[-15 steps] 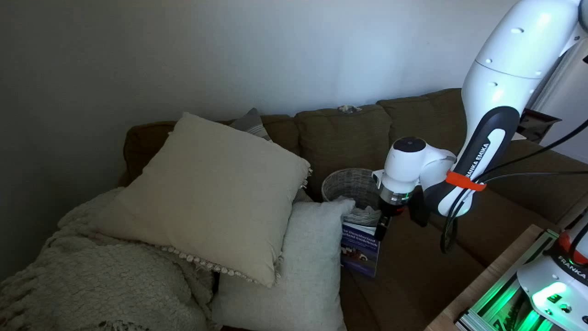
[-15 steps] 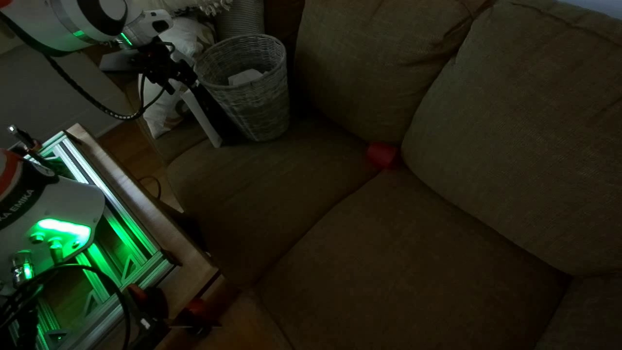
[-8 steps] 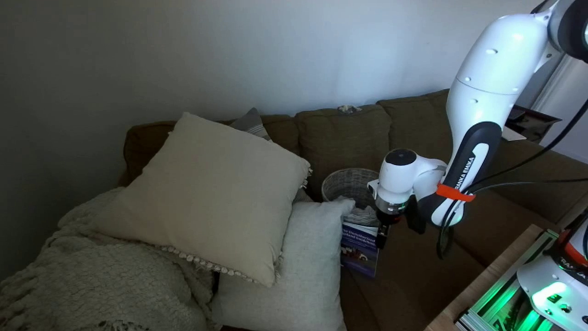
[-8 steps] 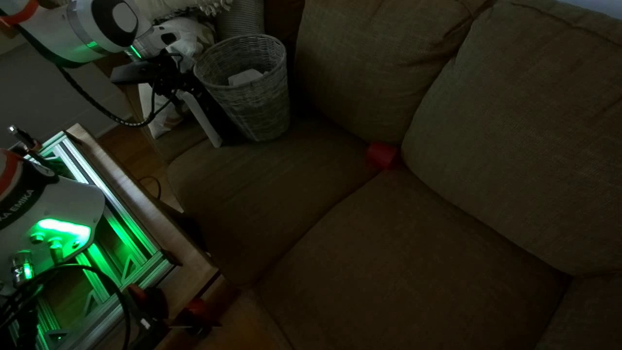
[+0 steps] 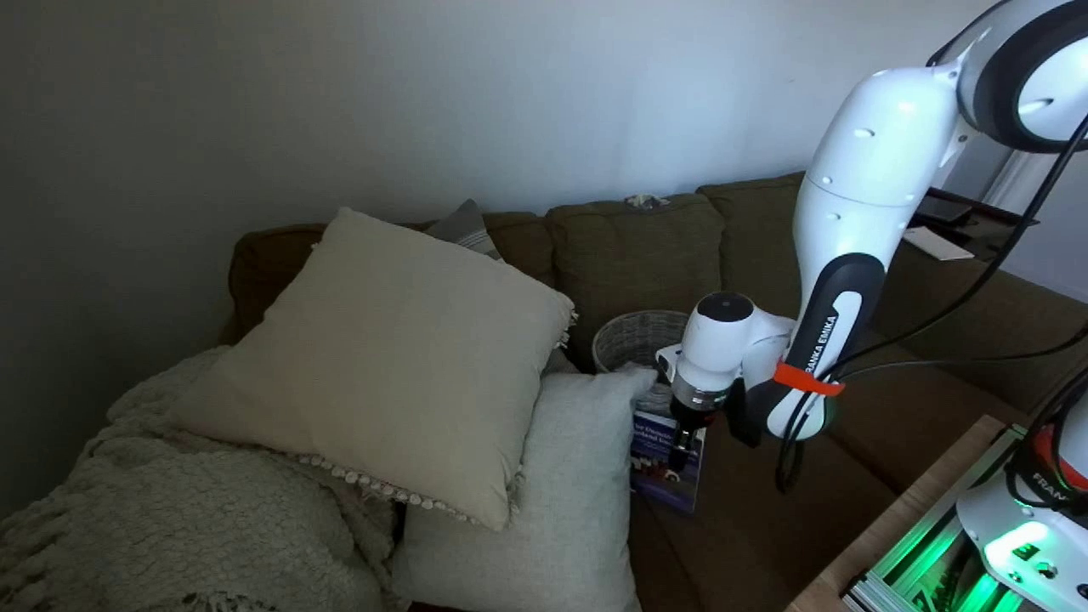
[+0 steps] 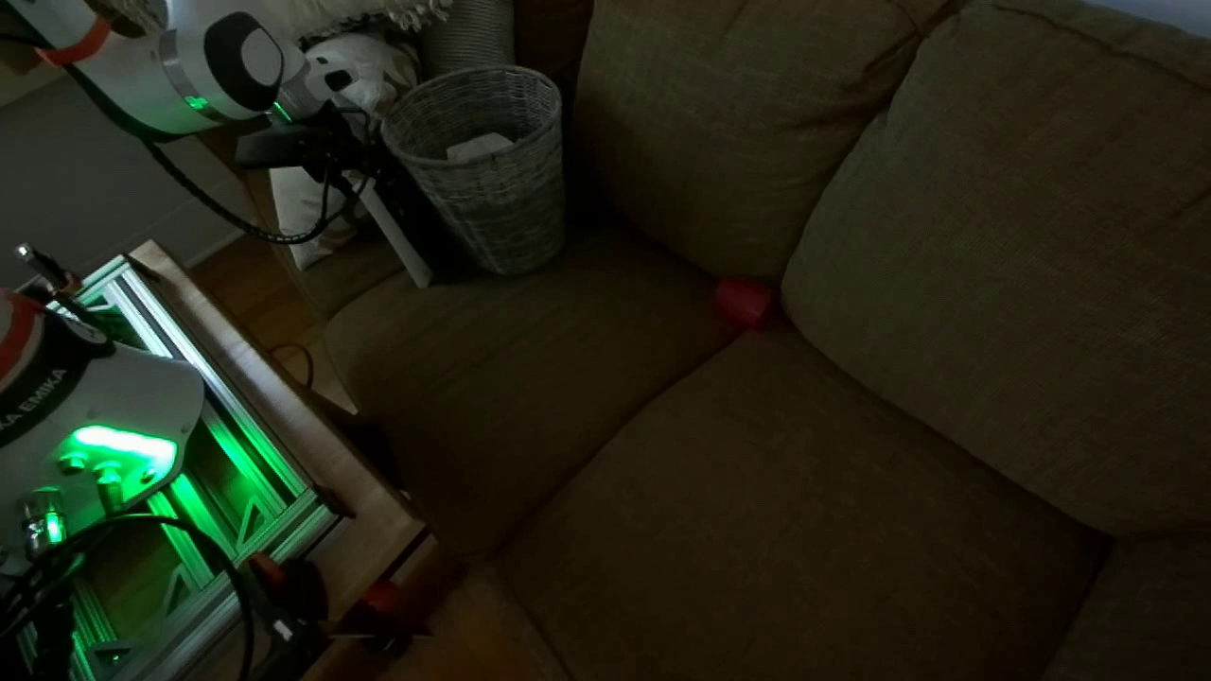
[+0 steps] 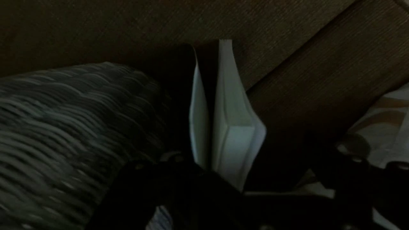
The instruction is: Put the blue book in the basket.
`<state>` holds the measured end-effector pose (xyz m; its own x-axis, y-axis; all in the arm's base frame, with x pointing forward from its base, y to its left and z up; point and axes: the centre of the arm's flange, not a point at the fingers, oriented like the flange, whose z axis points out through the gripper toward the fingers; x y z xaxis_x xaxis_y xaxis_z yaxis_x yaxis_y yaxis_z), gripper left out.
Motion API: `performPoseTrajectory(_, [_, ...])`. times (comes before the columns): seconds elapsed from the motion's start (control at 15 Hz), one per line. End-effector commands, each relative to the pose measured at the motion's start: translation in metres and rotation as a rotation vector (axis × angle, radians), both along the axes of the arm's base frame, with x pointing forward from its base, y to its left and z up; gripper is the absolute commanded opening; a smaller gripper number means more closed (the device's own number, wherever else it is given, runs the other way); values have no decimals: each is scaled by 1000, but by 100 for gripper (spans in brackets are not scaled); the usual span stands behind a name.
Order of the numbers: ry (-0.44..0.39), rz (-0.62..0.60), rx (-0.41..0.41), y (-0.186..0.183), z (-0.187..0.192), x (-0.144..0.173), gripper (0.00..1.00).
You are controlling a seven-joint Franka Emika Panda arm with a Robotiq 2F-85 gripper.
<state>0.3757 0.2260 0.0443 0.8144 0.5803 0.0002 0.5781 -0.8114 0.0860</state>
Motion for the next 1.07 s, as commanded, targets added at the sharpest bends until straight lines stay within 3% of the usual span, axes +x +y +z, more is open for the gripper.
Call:
performPoseTrajectory(0.0, [23, 6, -11, 8, -12, 5, 52])
performPoseTrajectory(0.47, [-21, -73, -65, 3, 5, 5, 1])
performPoseTrajectory(0.67, [73, -90, -69, 12, 9, -2, 2])
performPoseTrajectory(0.8, [147, -99, -158, 11, 26, -20, 3])
performPoseTrajectory(1.0, [112, -159, -270, -8, 81, -46, 3])
